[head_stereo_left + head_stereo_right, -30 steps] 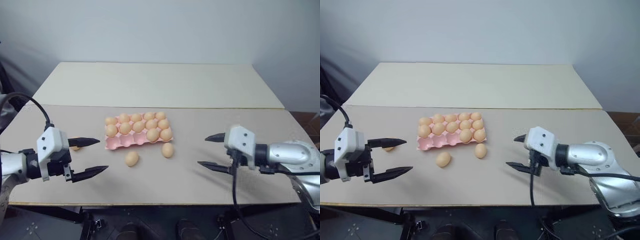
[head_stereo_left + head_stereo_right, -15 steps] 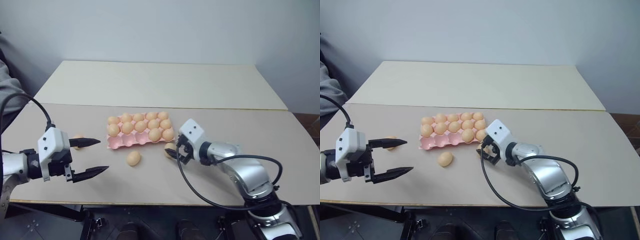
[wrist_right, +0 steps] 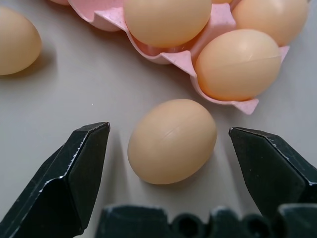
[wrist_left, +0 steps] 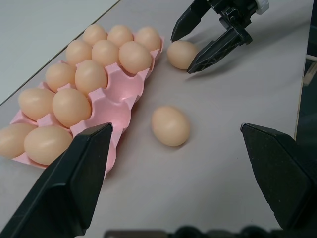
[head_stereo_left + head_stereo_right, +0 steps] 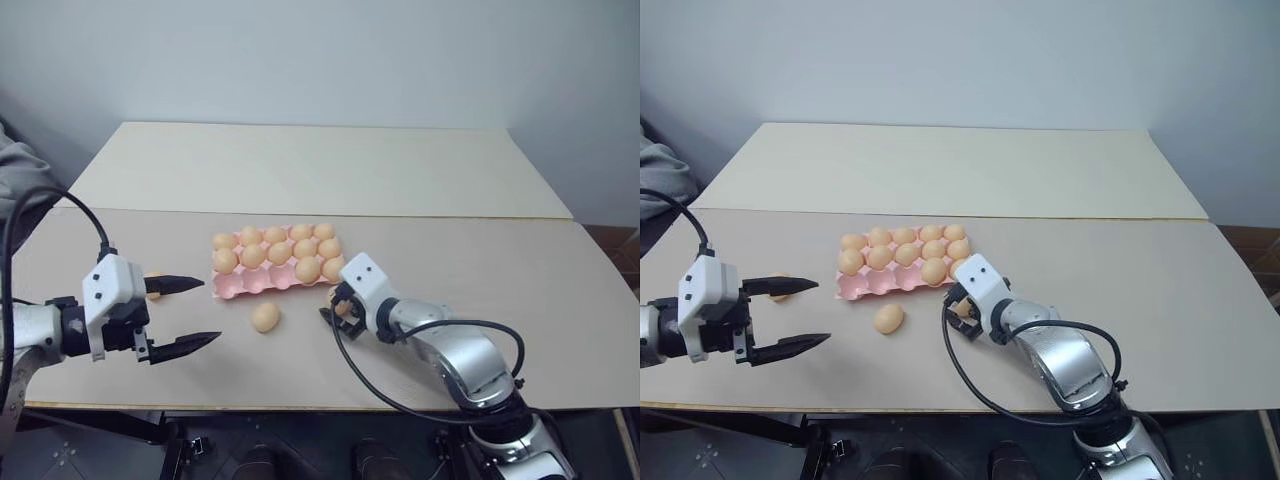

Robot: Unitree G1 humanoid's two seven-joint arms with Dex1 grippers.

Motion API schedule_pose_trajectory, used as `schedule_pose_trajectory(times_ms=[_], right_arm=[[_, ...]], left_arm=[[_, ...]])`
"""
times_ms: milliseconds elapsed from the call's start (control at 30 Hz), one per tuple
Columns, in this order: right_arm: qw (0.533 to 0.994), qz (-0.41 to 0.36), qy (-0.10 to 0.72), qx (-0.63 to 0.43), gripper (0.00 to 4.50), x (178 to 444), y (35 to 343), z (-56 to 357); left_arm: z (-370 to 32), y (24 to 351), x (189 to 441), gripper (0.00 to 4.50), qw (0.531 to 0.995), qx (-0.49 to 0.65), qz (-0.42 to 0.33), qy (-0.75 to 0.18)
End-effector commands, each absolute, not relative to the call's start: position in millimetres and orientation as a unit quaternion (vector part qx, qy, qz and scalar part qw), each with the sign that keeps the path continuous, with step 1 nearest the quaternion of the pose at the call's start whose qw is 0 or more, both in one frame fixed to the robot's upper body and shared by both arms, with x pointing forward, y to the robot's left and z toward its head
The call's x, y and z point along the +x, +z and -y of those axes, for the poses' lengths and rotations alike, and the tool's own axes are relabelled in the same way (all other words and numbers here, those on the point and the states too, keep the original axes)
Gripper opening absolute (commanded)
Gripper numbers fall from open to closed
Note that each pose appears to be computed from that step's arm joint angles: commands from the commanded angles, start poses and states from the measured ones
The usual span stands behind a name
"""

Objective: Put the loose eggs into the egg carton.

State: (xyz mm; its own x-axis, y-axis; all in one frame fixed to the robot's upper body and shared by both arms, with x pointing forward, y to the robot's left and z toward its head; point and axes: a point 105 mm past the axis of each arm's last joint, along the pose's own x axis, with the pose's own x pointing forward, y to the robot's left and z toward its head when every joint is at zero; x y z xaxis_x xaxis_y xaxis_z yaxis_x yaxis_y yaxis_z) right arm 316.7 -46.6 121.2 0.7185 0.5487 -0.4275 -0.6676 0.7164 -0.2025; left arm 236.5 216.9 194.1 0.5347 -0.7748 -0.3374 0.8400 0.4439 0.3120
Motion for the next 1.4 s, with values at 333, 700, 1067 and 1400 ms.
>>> schedule_pose_trajectory(times_ms=[333,700,1067,1400], right_arm=[[0.914,-0.137,0.323,-0.202,2.04,320.6,122.4,50.8],[0.908,-0.081,0.344,-0.227,2.04,309.9,173.6,60.6],[0.868,0.008,0.45,-0.211,2.04,320.3,206.4,-10.7],[0.836,0.028,0.5,-0.224,2.04,334.0,200.3,-47.1]], left_arm=[[-219.0,200.8,233.8,4.5,0.845,0.246,-0.062,-0.471],[-240.2,189.0,225.7,4.5,0.859,0.246,-0.102,-0.438],[-243.6,173.6,214.2,4.5,0.87,0.219,-0.119,-0.426],[-233.3,176.3,213.3,4.5,0.872,0.218,-0.104,-0.426]])
